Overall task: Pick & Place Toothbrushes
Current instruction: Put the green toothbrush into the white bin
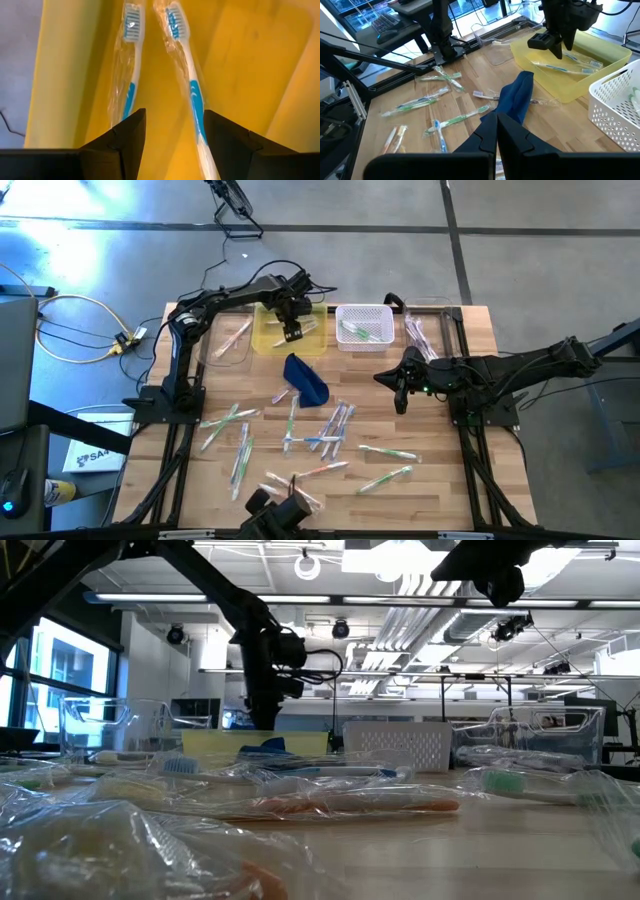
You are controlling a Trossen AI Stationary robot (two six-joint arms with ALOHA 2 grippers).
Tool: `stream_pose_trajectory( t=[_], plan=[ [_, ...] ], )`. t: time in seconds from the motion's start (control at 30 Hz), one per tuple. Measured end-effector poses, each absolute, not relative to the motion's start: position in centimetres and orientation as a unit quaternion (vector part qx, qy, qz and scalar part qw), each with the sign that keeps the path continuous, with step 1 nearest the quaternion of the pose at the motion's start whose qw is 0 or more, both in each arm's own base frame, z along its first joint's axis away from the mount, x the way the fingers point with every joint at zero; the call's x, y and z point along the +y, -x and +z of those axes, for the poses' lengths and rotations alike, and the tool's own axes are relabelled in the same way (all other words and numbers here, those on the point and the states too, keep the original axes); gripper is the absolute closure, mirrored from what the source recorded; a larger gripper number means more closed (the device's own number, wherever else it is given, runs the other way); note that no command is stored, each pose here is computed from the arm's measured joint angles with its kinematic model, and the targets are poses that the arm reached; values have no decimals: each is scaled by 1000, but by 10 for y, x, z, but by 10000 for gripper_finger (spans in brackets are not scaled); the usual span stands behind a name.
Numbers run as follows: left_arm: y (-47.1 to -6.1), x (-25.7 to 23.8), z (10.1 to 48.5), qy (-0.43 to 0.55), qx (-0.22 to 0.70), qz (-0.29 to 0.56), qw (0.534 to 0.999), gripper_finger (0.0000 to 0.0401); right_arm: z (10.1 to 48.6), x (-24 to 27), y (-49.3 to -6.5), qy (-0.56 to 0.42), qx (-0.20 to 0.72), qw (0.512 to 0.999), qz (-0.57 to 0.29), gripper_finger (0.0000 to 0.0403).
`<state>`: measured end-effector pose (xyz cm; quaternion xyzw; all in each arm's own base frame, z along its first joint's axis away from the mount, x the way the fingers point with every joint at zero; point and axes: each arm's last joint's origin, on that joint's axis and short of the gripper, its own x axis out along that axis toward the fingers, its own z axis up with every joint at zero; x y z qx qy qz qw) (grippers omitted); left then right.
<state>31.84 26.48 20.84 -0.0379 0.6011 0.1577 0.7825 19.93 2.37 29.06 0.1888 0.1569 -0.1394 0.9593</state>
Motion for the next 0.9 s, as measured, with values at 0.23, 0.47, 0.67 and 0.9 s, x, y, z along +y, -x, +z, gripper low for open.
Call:
stream_pose_trajectory(
  t=[0.23, 0.47, 0.67, 0.9],
  plan=[
    [-318, 265, 208, 43, 600, 162, 783, 210, 291, 24, -199, -191, 157, 959, -140, 399],
    [-321, 266, 210, 64, 583, 184, 789, 210, 291, 24, -199, -192, 156, 959, -140, 399],
    [-327, 252, 230, 33, 555, 169, 814, 210, 291, 24, -199, -192, 156, 959, -140, 398],
    [-333, 220, 274, -40, 511, 158, 844, 210, 291, 24, -199, -192, 156, 959, -140, 398]
  ],
)
